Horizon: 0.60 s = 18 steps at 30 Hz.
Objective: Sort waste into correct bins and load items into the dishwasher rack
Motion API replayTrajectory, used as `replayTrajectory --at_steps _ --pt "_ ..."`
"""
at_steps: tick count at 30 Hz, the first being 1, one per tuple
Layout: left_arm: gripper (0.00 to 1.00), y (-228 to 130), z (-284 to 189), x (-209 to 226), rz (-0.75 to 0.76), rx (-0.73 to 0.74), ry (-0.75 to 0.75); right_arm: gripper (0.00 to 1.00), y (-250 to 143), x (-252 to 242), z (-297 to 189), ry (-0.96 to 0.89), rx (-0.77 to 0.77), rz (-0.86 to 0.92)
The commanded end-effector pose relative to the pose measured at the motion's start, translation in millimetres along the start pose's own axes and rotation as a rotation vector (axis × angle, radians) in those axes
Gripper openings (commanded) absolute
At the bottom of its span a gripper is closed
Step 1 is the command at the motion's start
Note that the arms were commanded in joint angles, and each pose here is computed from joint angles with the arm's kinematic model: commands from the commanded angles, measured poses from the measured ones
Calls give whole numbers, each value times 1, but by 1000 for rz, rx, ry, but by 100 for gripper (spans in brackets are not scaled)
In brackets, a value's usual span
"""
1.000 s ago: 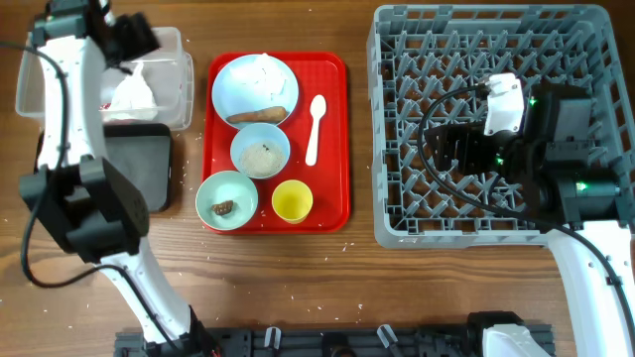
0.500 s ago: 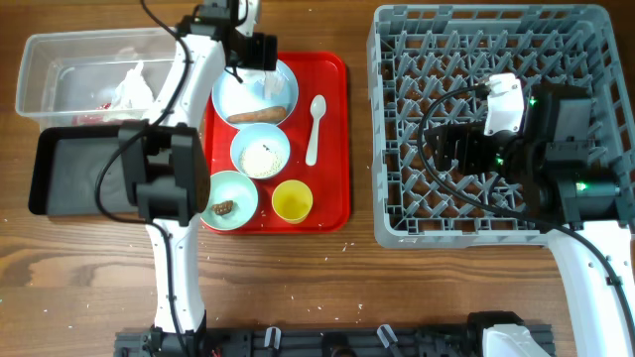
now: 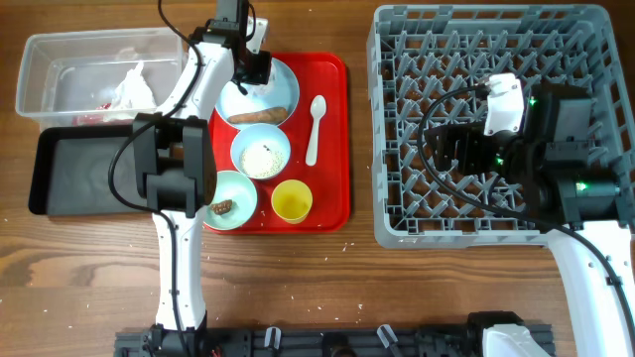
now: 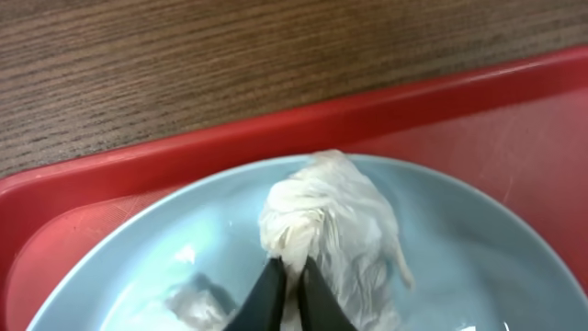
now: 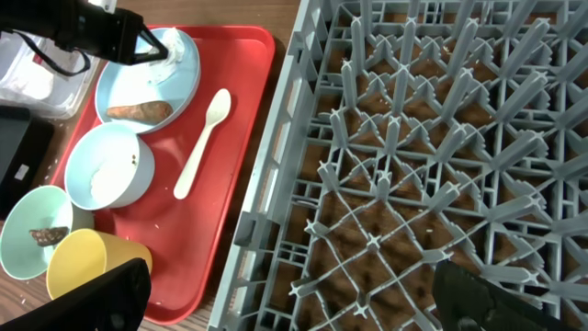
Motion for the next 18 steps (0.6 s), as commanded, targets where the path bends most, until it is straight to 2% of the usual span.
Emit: replayTrajectory --at_steps 1,3,5,7,10,11,14,18 --pt "4 -1 -6 -4 -5 11 -11 100 4 5 -2 20 -1 3" --pt "4 20 -43 -5 -32 -54 -1 100 3 5 -2 20 0 4" --pt "4 44 -99 0 -73 -145 18 100 3 5 -2 20 1 4" --pt "4 54 -148 12 -128 -207 67 100 2 5 -2 19 8 6" --pt "4 43 -214 50 -244 -242 211 100 0 4 -2 18 15 9" --pt "4 20 -230 81 -305 -193 284 100 0 5 -2 18 12 8" --pt "4 -11 -224 116 -405 -119 311 100 2 5 -2 19 7 6" --pt "5 -59 -189 172 -572 -15 340 100 5 5 -2 20 -6 3"
Point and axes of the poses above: each gripper's point midway between its finger pads, its own z axis out along the fingers, its own x axis along the line the jaws close on, y = z × x, the point moved 1 cm from there along -z, back along the fingers, and after that the axes turned 6 degrees about z, right-handed, at the moved point
